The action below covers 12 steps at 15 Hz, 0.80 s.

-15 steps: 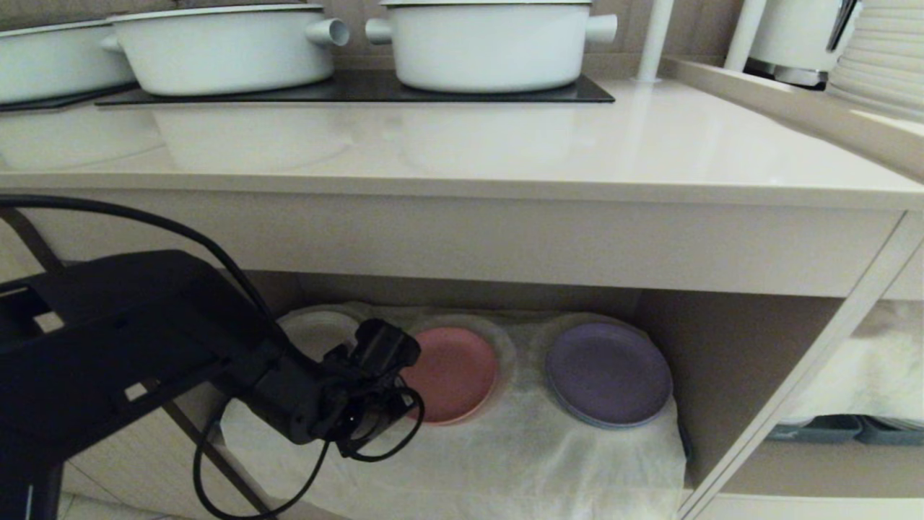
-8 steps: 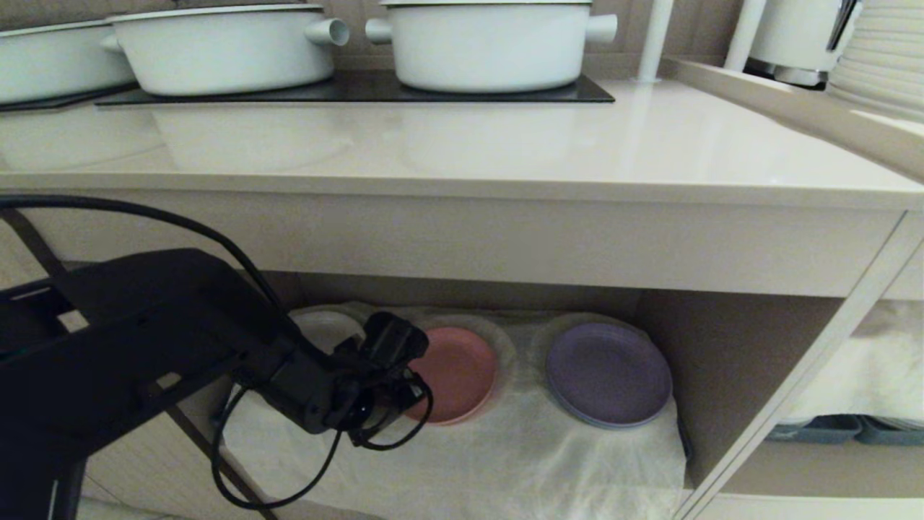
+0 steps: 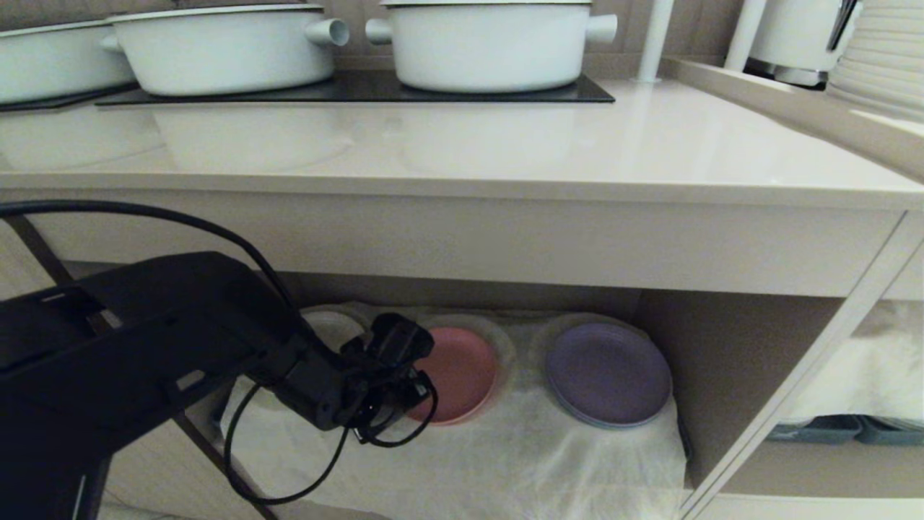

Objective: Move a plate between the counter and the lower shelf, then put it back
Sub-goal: Pick up the plate in the cupboard

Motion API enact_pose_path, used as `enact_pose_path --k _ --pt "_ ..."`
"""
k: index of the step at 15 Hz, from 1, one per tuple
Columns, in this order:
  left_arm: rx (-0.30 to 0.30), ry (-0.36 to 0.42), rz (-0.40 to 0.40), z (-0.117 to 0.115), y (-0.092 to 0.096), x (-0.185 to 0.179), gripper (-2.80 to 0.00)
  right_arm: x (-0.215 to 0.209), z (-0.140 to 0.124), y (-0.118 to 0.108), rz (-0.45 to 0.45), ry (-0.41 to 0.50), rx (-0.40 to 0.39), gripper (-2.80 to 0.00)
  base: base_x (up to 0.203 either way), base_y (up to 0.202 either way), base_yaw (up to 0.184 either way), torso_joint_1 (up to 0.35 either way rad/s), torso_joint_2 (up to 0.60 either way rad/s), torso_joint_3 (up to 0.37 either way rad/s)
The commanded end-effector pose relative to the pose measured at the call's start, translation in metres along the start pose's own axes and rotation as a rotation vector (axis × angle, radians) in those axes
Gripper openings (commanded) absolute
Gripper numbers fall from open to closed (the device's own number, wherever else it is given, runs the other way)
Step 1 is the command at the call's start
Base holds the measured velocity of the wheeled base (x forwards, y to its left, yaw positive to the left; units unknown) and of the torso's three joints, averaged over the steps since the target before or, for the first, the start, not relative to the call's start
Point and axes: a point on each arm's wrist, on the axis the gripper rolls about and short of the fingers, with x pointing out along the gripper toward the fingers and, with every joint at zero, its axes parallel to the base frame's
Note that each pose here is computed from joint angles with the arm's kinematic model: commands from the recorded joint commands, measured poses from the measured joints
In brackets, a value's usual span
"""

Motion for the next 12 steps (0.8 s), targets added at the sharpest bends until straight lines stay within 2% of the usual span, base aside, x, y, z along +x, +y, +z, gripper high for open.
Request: enact_pose_path --k 1,12 --pt "-0.004 0.000 0.007 -0.0012 -0.0005 0.0052 0.00 0.0000 0.0000 0.0000 0.000 0.000 0.000 -2.80 0.000 0.000 0.000 0.000 0.00 0.000" --pt "-0.004 -0.005 0.008 -0.0010 -0.0038 0.0113 0.00 0.0000 0.0000 0.0000 0.000 0.000 0.000 -2.80 0.000 0.000 0.000 0.000 0.00 0.000"
